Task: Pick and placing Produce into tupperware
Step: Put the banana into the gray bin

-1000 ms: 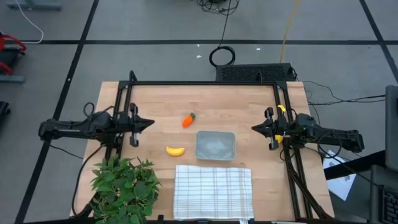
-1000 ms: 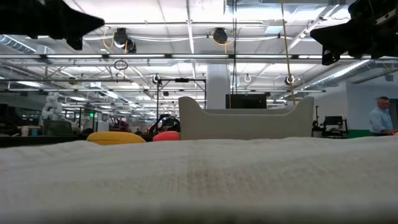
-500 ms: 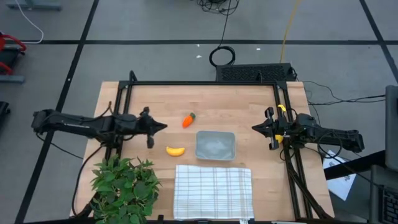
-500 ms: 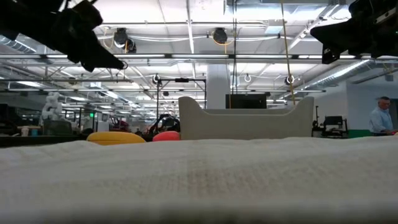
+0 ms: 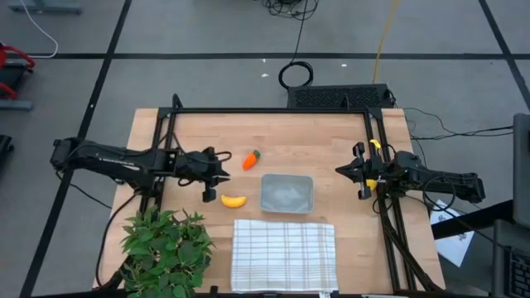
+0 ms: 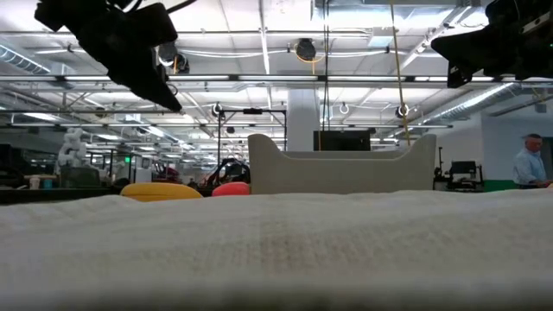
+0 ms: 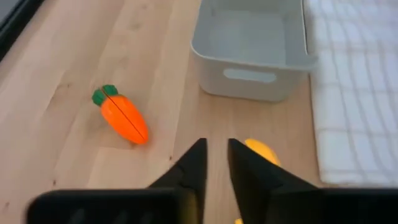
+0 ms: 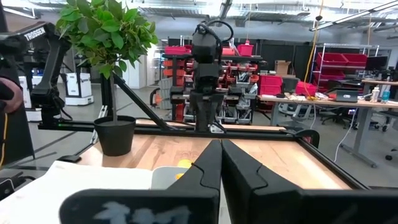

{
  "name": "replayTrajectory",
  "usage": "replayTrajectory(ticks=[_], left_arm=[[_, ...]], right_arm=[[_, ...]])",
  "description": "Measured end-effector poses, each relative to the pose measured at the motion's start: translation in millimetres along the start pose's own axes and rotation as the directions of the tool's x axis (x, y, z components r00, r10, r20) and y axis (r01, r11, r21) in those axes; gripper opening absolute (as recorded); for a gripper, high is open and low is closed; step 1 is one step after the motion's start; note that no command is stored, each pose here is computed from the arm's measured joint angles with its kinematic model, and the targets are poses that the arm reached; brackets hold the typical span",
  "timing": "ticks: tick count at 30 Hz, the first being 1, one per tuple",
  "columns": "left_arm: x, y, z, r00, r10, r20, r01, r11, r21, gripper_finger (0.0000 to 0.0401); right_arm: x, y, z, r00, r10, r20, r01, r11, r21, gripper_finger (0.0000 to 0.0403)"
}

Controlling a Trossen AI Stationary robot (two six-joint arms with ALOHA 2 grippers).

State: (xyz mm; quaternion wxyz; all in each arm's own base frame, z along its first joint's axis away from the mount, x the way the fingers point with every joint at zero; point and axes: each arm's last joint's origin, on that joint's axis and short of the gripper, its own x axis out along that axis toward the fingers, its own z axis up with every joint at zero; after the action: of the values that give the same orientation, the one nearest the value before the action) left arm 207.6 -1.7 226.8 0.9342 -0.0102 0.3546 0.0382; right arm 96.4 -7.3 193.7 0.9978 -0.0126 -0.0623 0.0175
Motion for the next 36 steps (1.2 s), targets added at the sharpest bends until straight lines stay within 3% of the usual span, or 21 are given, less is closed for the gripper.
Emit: replayTrajectory(ticks=[4,7,13,18,25,36], left_arm=[[10.8,-2.2,-3.6,0.997,-0.05,-0.058,0.052,0.998,0.025,0.0139],[17.9,-3.6,-6.0,0.993,-0.08,-0.093,0.079,0.997,-0.015,0.0191],[37.4,-5.3,-13.0,0.984,-0.049,-0.171,0.029,0.993,-0.117,0.0265],[51.9,-9.7,-17.7,0.975,-0.06,-0.212,0.031,0.99,-0.139,0.0286],[57.5,-22.1,-18.6,0.958,-0.178,-0.224,0.148,0.979,-0.143,0.0289],[73.2,-33.7,-24.8,0.952,-0.175,-0.251,0.157,0.984,-0.089,0.0295]], right_arm=[[0.0,0.0,-0.2,1.0,0.0,-0.001,0.0,1.0,0.003,0.0],[0.0,0.0,-0.1,1.0,0.0,0.0,0.0,1.0,0.003,0.0],[0.0,0.0,-0.1,1.0,0.0,0.0,0.0,1.0,0.003,0.0],[0.0,0.0,0.0,1.0,-0.002,0.0,0.002,1.0,-0.004,0.0],[0.0,-0.1,-0.1,1.0,-0.003,0.0,0.003,1.0,-0.004,0.0],[0.0,-0.1,-0.8,1.0,-0.004,-0.008,0.004,1.0,-0.003,0.0]])
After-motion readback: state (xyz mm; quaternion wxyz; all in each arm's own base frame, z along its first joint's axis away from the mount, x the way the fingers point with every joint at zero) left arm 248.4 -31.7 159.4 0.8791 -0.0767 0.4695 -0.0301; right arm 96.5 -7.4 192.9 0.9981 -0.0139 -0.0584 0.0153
